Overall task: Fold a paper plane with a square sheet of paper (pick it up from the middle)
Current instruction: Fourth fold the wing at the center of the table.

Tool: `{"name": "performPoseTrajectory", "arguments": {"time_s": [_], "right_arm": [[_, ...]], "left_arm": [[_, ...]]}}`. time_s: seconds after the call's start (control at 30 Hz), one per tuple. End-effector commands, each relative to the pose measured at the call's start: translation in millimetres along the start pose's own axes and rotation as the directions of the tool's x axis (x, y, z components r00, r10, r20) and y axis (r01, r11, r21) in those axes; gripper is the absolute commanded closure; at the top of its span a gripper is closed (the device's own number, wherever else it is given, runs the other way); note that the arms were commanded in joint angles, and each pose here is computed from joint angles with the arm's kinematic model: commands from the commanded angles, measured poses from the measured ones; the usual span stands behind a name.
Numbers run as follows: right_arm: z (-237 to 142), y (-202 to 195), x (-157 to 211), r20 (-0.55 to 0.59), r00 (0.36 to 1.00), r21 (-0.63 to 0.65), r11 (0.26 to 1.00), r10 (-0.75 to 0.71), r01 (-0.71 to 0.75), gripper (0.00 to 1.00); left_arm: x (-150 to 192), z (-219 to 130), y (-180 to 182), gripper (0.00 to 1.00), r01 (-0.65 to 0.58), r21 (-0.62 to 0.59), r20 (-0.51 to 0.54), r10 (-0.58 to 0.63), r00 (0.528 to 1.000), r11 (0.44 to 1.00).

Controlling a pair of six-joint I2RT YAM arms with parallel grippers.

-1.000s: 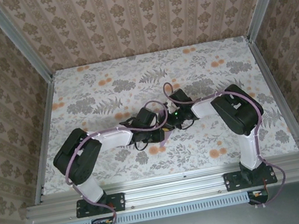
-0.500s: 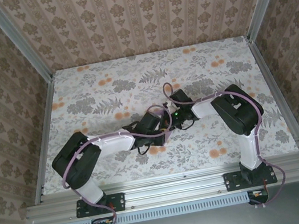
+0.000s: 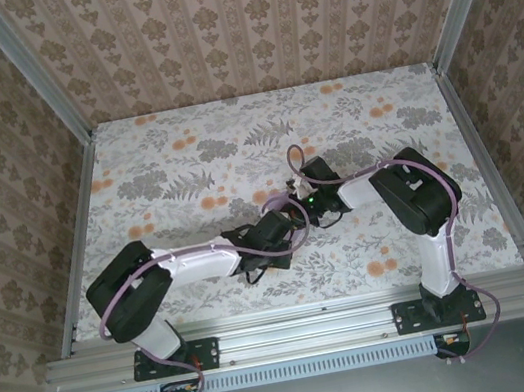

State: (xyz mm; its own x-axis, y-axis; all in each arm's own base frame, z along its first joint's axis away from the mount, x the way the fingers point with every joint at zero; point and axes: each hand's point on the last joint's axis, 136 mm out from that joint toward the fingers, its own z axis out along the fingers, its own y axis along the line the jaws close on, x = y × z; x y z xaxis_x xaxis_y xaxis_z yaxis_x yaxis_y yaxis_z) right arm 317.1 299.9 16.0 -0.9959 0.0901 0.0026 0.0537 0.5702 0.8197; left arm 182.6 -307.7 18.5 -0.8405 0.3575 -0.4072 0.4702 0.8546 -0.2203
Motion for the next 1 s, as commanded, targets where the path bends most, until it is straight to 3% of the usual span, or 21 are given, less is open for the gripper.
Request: {"name": "performPoseTrajectory", "arguments": {"time_s": [0.0,0.3,0.7,0.97], "right_arm": [[8,-65,0,0.065,0.991,0.185,0.974,0.120,-0.130,1.00],[10,-60,1,0.053,0.992,0.163,0.979,0.115,-0.122,1.00],[10,-49,4,0.020,0.995,0.125,0.987,0.100,-0.102,1.00],[9,-41,6,0.003,0.995,0.095,0.991,0.096,-0.096,1.00]], "left_arm": [[66,3,16,0.87,-0.059,-0.067,-0.218,0.043,0.975,0.996],[59,-9,7,0.87,-0.061,-0.048,-0.186,0.051,0.981,0.997],[-28,-57,-21,0.85,0.060,0.214,0.044,-0.071,0.997,0.975],[-40,-33,-21,0.85,0.071,0.260,0.037,-0.084,0.996,0.963]]}}
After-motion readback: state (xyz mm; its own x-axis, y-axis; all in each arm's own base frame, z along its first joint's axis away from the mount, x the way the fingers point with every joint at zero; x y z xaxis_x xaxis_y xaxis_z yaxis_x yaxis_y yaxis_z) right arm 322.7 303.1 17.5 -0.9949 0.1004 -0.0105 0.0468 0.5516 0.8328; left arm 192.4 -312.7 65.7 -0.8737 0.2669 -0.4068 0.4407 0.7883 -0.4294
